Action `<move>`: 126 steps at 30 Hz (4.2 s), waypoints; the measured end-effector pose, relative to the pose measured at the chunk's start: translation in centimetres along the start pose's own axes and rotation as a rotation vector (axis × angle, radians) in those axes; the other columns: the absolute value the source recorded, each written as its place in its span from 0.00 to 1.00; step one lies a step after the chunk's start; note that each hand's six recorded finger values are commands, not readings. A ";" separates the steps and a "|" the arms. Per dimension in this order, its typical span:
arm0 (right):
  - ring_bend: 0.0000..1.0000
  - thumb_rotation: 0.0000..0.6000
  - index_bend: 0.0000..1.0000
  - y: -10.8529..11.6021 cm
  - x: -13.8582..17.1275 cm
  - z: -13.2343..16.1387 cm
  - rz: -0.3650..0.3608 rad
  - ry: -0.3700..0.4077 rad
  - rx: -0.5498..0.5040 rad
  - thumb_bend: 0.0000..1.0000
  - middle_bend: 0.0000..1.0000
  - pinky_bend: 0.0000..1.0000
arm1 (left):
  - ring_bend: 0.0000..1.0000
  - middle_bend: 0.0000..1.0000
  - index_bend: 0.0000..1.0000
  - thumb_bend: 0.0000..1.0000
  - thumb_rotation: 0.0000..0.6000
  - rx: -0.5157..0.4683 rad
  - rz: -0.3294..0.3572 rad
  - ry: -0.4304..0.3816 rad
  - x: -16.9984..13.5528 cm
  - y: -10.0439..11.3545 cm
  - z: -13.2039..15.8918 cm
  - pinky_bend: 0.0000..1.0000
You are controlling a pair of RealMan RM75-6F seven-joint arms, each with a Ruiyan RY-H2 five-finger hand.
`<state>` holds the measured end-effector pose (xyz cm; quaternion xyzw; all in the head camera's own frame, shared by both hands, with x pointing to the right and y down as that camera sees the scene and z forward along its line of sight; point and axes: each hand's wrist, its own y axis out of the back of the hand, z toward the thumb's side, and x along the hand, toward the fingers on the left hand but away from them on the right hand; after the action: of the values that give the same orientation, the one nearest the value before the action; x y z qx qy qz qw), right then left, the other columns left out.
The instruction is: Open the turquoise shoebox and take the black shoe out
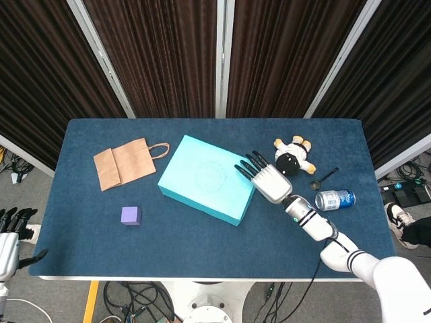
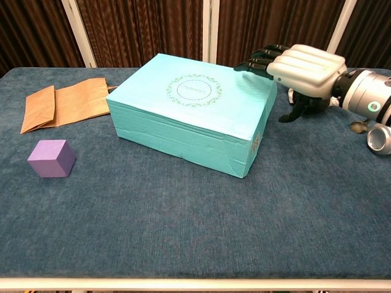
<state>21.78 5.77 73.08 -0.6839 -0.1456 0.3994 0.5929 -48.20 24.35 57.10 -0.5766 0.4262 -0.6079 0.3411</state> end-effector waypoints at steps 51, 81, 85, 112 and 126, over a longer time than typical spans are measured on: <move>0.13 1.00 0.41 -0.5 -0.1 0.7 -0.183 -0.048 -0.543 0.60 0.34 0.02 | 0.07 0.14 0.17 0.00 1.00 -0.032 -0.054 -0.011 0.0 -0.4 0.5 0.05; 0.12 1.00 0.40 1.2 -1.4 -4.8 -0.276 -0.479 -2.112 0.47 0.34 0.00 | 0.07 0.14 0.17 0.00 1.00 -0.026 -0.065 -0.027 0.1 -0.1 1.5 0.06; 0.03 1.00 0.20 1.2 -1.8 -5.5 -0.281 -0.525 -2.166 0.34 0.24 0.00 | 0.07 0.14 0.17 0.00 1.00 -0.025 -0.067 -0.023 0.0 0.0 1.3 0.06; 0.00 1.00 0.00 1.6 -1.6 -10.0 -0.197 -0.661 -2.016 0.09 0.04 0.00 | 0.07 0.14 0.17 0.00 1.00 -0.028 -0.072 -0.034 0.1 -0.2 1.3 0.06; 0.00 1.00 0.00 4.9 2.2 -5.9 0.026 -0.360 -1.157 0.08 0.14 0.00 | 0.07 0.14 0.17 0.00 1.00 -0.038 -0.054 -0.055 0.3 -0.1 1.7 0.06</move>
<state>26.09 1.88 67.60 -0.8187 -0.4290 0.3719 0.0860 -46.53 23.86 57.29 -0.6107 0.4127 -0.5925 0.3250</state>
